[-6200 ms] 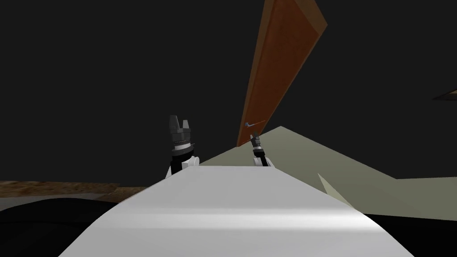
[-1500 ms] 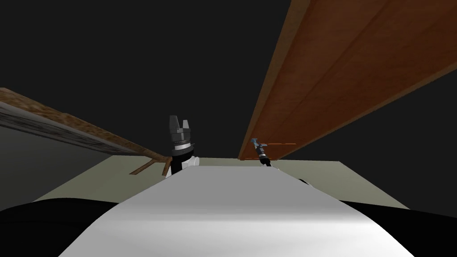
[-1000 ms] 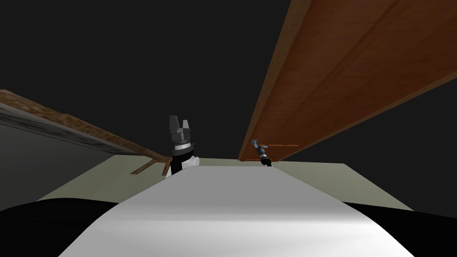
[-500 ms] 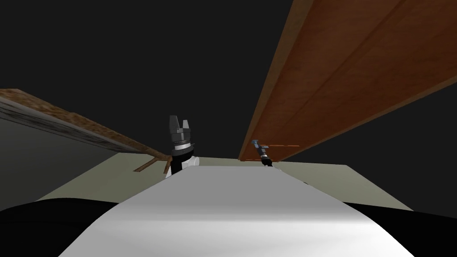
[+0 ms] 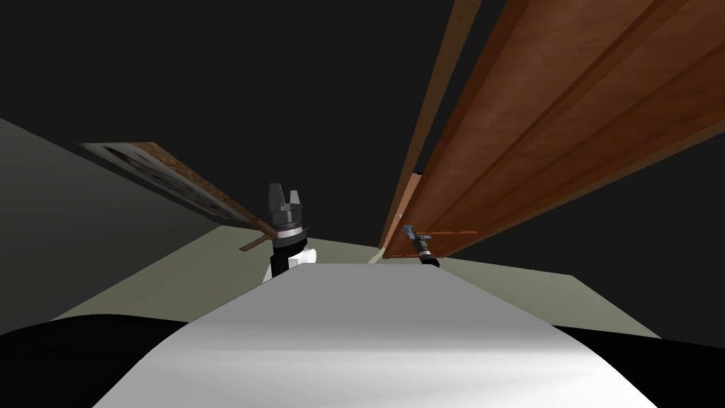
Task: Pull the door open
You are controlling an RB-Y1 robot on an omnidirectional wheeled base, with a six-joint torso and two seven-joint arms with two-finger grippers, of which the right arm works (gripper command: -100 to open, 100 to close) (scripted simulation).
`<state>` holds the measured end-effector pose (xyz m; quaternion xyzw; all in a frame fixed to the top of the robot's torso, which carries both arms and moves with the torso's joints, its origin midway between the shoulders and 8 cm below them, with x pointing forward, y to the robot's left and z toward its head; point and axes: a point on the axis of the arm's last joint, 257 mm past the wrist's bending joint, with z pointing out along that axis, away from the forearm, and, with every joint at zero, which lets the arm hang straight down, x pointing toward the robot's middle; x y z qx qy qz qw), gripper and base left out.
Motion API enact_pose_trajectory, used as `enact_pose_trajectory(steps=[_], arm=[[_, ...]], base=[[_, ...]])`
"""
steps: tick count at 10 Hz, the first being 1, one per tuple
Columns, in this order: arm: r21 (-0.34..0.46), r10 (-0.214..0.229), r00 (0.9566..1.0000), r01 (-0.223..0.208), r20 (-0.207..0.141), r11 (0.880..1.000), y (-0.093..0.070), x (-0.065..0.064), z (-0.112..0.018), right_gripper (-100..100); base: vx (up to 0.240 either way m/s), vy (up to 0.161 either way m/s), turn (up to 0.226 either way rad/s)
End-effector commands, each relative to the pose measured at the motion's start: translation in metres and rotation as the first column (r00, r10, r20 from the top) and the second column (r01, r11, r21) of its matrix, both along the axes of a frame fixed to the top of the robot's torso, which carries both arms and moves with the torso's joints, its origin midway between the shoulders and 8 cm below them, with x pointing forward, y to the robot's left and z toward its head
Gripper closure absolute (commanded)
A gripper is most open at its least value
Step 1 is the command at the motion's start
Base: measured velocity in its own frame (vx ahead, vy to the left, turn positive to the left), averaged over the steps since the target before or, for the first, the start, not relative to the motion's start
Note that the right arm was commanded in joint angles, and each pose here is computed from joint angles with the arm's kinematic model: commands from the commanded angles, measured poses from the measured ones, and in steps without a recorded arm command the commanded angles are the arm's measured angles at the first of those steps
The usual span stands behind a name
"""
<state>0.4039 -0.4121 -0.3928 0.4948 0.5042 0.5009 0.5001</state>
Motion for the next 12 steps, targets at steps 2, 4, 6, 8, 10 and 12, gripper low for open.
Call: enact_pose_trajectory(steps=[2,4,6,8,10,12], arm=[[0.007,0.026,0.9996,-0.026,0.001,1.000,0.001,-0.010,0.000,100],[0.008,0.048,0.9989,-0.048,-0.002,0.999,-0.005,-0.023,0.000,100],[0.006,0.045,0.9990,-0.045,-0.005,0.999,-0.008,-0.027,-0.001,100],[0.006,0.052,0.9986,-0.052,-0.004,0.999,-0.010,-0.033,-0.001,100],[0.006,0.063,0.9980,-0.063,-0.003,0.998,-0.012,-0.043,-0.001,100],[0.006,0.063,0.9980,-0.063,-0.003,0.998,-0.012,-0.043,-0.001,100]], base=[[-0.168,-0.062,0.105],[-0.147,-0.062,0.150],[-0.093,-0.039,0.108],[-0.159,-0.069,0.145],[-0.214,-0.092,0.168],[-0.104,-0.028,0.014]])
